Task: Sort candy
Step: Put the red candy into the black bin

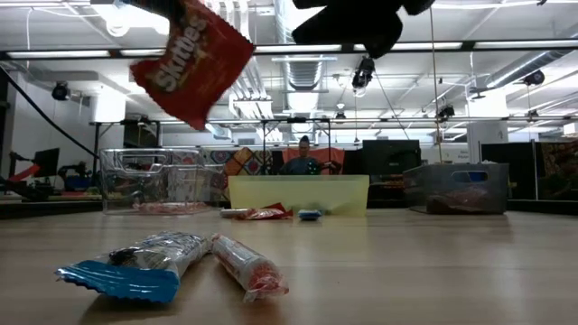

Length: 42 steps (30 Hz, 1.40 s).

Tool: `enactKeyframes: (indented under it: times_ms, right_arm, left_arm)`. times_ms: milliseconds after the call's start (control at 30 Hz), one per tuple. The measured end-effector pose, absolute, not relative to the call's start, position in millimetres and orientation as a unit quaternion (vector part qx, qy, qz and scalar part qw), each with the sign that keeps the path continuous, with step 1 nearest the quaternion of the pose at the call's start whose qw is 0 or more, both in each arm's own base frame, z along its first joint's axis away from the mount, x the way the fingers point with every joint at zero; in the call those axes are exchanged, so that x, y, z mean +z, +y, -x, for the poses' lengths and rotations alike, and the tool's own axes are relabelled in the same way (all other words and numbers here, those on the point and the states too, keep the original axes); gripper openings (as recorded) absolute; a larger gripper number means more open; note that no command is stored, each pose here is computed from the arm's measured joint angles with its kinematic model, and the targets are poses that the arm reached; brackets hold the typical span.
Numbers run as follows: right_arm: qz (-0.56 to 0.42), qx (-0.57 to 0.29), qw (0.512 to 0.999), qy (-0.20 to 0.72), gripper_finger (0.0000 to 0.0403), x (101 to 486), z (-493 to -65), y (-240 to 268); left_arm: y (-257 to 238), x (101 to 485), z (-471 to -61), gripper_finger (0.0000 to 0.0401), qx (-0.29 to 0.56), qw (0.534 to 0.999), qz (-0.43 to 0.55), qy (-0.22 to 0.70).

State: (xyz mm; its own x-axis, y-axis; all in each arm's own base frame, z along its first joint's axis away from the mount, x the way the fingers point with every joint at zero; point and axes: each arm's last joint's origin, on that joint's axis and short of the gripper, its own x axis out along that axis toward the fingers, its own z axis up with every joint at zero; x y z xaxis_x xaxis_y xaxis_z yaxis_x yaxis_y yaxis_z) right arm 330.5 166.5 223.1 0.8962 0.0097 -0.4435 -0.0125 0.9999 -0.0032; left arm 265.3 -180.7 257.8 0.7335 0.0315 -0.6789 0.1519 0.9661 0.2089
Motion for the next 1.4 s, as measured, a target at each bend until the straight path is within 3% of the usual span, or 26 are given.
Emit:
enactKeyframes:
  times_ms: [433,733,867,1067,1233,1400]
  right_arm:
    - [0.002,-0.016,0.978,0.21,0.0224,206,-349,159]
    - [0.022,0.032,0.983,0.181,0.0214,210,-355,158]
    - [0.034,0.034,0.982,0.181,0.0165,210,-355,158]
    - [0.05,0.038,0.981,0.181,0.0028,210,-355,158]
    - [0.046,0.038,0.981,0.183,0.0011,210,-355,158]
    - [0.018,0.03,0.981,0.19,0.001,217,-351,156]
  left_arm:
    - [-170,249,-275,0.0,-0.06,0.94,-0.125,0.313]
    - [-168,252,-284,0.0,-0.066,0.946,-0.145,0.283]
    - [-168,254,-285,0.0,-0.068,0.949,-0.15,0.27]
    - [-167,255,-287,0.0,-0.068,0.949,-0.154,0.265]
    - [-164,255,-288,0.0008,-0.058,0.95,-0.152,0.265]
    - [-159,257,-286,0.0048,-0.052,0.947,-0.158,0.276]
